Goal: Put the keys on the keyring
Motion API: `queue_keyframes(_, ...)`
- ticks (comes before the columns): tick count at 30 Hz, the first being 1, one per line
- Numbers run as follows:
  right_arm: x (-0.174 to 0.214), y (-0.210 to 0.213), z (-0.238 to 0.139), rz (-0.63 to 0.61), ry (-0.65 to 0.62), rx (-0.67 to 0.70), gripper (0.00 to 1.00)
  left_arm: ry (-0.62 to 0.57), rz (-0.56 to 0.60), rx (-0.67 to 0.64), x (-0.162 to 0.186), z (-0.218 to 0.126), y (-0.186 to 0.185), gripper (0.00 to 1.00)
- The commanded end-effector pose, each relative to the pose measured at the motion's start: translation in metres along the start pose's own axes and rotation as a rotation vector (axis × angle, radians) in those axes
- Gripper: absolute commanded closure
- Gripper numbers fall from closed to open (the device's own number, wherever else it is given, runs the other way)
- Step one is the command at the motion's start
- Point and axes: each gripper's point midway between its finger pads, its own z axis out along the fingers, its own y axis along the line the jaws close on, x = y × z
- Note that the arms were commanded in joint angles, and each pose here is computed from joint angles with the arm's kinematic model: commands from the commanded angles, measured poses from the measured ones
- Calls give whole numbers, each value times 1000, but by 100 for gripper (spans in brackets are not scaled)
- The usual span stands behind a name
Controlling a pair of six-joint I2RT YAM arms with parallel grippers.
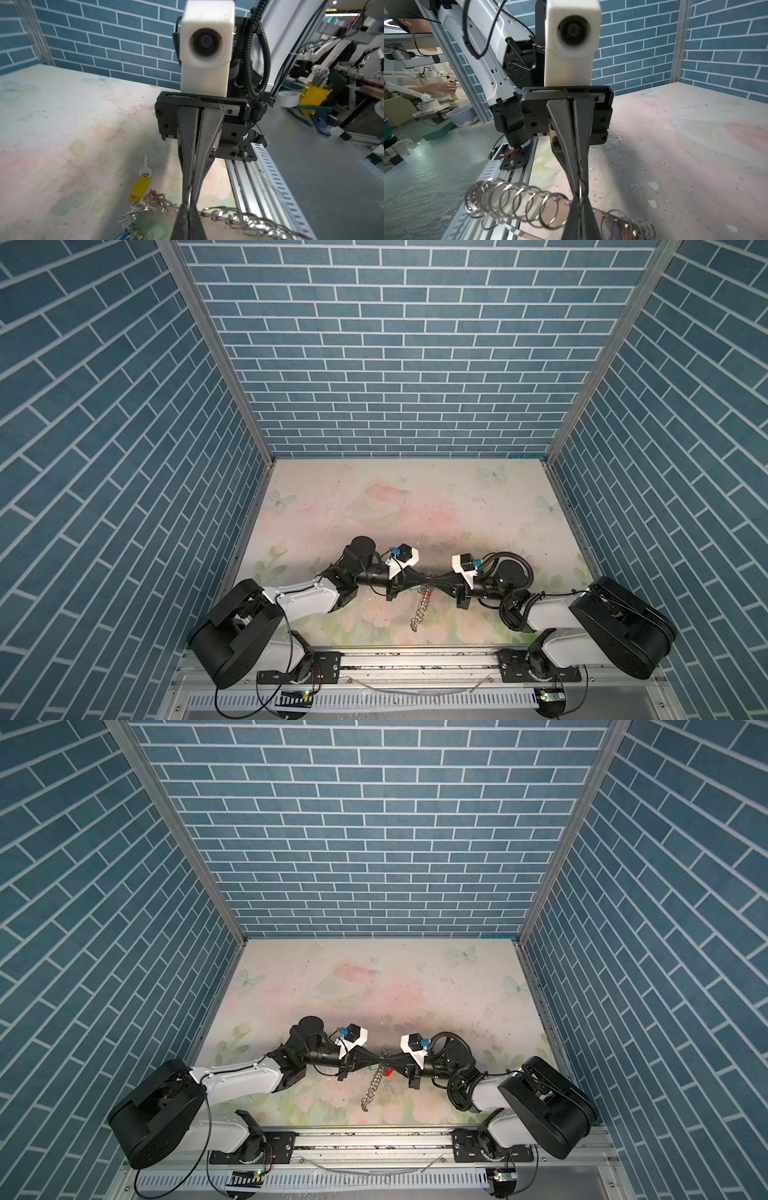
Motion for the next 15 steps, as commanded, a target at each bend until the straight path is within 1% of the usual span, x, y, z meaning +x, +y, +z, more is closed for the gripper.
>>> queue_keyframes(1, -27, -1, 5, -92, -76, -6, 100, 25, 2, -3, -2, 2, 1, 100)
queue_keyframes(4, -21, -3, 1, -96, -60, 21, 84, 80, -6, -61, -1, 0, 9, 100)
queue_keyframes(6, -15, -5, 0, -97, -23, 34, 79, 154, -13, -98, 2, -3, 14, 100)
queue_keyframes(9, -6, -9, -1, -90, 69, 55, 78, 286, 0, -135, 6, -7, 15, 100)
queue_keyframes(10, -3, -10, -2, -90, 98, 64, 79, 331, -4, -137, 12, -9, 13, 100)
queue_keyframes(11, -3, -11, -4, -97, 113, 80, 79, 343, 13, -141, 4, -7, 14, 100)
queue_keyframes(15, -11, -12, -12, -104, 106, 112, 81, 461, 50, -121, 7, -5, 8, 100)
